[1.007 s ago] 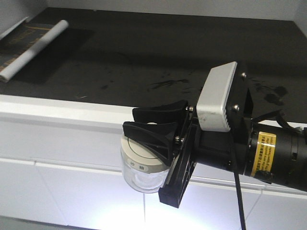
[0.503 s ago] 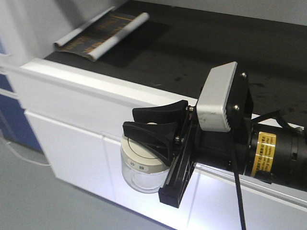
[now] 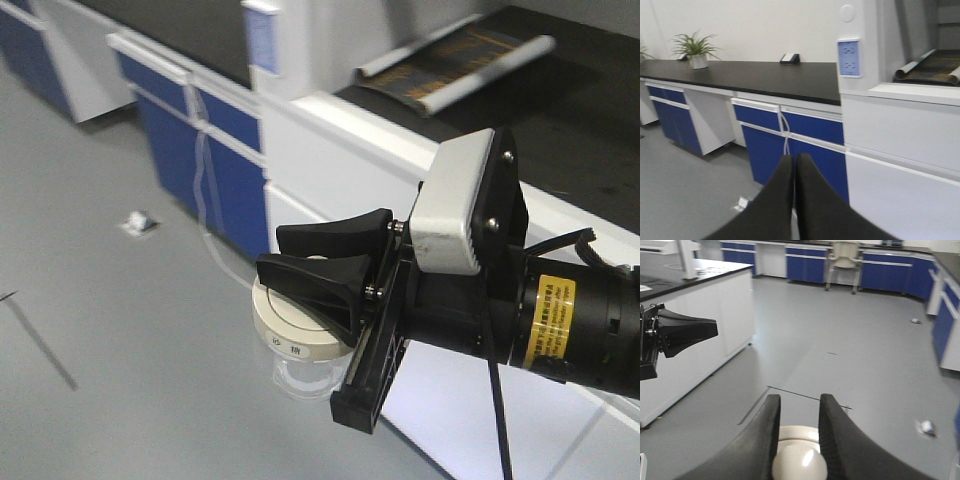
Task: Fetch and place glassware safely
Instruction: 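Drive the base away from the hood holding the jar in the right gripper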
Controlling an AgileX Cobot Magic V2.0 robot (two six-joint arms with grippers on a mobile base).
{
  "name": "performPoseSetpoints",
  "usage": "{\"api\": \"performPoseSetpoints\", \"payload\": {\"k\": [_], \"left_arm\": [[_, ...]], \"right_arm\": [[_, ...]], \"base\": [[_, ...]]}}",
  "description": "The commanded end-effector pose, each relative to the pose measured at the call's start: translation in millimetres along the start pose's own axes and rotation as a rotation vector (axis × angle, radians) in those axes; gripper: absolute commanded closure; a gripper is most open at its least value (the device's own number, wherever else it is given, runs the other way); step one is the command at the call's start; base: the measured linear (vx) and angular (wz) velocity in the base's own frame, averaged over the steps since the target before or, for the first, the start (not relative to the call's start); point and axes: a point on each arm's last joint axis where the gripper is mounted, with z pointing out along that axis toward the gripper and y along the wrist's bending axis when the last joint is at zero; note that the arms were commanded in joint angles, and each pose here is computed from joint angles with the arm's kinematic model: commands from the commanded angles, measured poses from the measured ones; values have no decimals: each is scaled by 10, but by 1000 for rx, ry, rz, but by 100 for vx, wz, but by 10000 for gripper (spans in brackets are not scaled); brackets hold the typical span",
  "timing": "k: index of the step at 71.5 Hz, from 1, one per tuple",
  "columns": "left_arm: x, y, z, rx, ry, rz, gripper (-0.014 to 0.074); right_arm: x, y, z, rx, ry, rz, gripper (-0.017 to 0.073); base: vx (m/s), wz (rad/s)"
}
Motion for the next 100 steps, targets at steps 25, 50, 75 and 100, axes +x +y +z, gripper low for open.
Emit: {"api": "performPoseSetpoints", "payload": {"k": [25, 50, 75, 100], "left_arm": [[-152, 4, -2, 0, -85, -15, 601], [-152, 4, -2, 0, -85, -15, 601], [-152, 4, -2, 0, -85, -15, 601], [-152, 4, -2, 0, -85, -15, 601]], "right_arm": [[-183, 30, -50, -16, -80, 4, 560], [-183, 30, -50, -16, -80, 4, 560], [-182, 29, -50, -15, -80, 4, 560], [-182, 29, -50, -16, -80, 4, 560]], "base": [[-8, 71], [-5, 69], [2, 32], [9, 15]]}}
